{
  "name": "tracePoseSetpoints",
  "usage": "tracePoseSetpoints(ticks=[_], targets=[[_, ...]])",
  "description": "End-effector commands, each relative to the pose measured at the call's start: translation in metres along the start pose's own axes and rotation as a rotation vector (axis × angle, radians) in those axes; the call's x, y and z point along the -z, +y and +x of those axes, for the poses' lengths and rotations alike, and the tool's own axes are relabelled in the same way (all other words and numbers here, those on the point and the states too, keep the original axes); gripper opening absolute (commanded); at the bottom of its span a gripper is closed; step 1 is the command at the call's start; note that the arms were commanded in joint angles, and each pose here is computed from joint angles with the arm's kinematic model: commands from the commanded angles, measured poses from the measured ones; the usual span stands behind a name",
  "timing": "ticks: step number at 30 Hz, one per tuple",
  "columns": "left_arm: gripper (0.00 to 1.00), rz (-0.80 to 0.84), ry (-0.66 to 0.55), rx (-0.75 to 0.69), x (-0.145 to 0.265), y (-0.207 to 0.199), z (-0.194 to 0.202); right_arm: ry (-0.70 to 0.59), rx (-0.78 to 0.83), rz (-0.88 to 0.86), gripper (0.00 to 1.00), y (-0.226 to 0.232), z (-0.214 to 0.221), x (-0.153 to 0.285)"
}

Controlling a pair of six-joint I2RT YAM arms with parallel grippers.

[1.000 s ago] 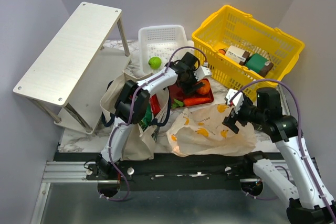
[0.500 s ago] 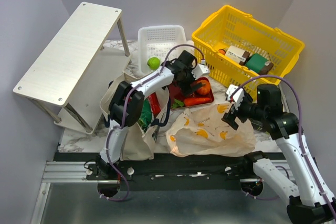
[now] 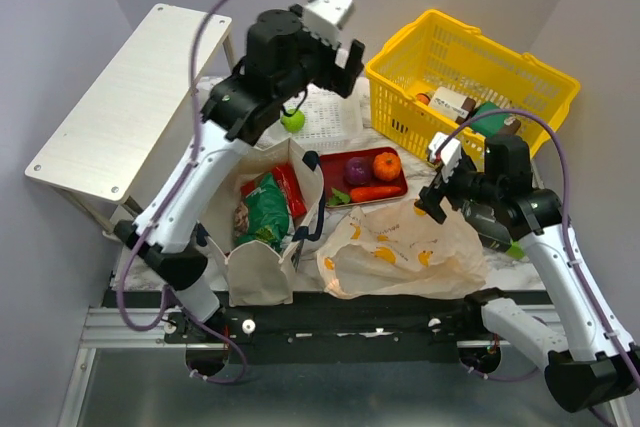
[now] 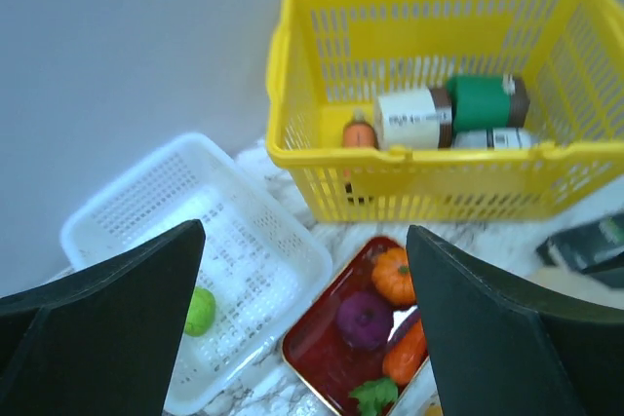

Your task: Untie the knot of the grocery bags and take out the mixed food

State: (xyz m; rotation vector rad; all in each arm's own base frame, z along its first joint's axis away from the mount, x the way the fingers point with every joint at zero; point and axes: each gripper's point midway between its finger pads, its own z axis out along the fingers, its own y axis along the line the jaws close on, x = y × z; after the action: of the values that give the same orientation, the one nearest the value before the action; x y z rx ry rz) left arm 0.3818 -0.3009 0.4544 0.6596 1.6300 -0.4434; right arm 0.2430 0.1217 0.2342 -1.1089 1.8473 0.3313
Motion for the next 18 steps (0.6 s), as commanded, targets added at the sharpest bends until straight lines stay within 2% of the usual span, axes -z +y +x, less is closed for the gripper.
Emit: tracePoseSetpoints(ticks=[1,3,5,6,8,9,13,18], targets=[[0.99,-0.167,-0.384,0.164,0.08,0.037,-0.108,-0.007,-0.08,0.014,1.0,-0.01,-0.012,-0.008],[0.99,-0.176,-0.648,0.126,0.136,0.042,-0.174,0.003,-0.118,-0.004,1.0,-0.01,-0.014,-0.011],[0.99,-0.24,-0.791,0.157,0.174,0.054,-0.208,0.01,-0.154,-0.018,1.0,-0.01,-0.013,-0.017],[0.99,-0.263,-0.904,0.217,0.206,0.061,-0.235,0.016,-0.164,-0.026,1.0,-0.009,-0.011,-0.02],[0.99,-0.361,-0.966,0.325,0.225,0.083,-0.248,0.023,-0.18,-0.035,1.0,-0.01,-0.009,-0.026],[0.99,-0.353,-1.042,0.406,0.251,0.087,-0.264,0.025,-0.186,-0.036,1.0,-0.011,-0.008,-0.028],[0.99,-0.333,-1.149,0.512,0.277,0.094,-0.281,0.008,-0.188,-0.023,1.0,-0.019,-0.014,-0.035],[0.99,-0.363,-1.085,0.586,0.258,0.108,-0.266,-0.008,-0.16,0.005,1.0,-0.03,-0.024,-0.034]])
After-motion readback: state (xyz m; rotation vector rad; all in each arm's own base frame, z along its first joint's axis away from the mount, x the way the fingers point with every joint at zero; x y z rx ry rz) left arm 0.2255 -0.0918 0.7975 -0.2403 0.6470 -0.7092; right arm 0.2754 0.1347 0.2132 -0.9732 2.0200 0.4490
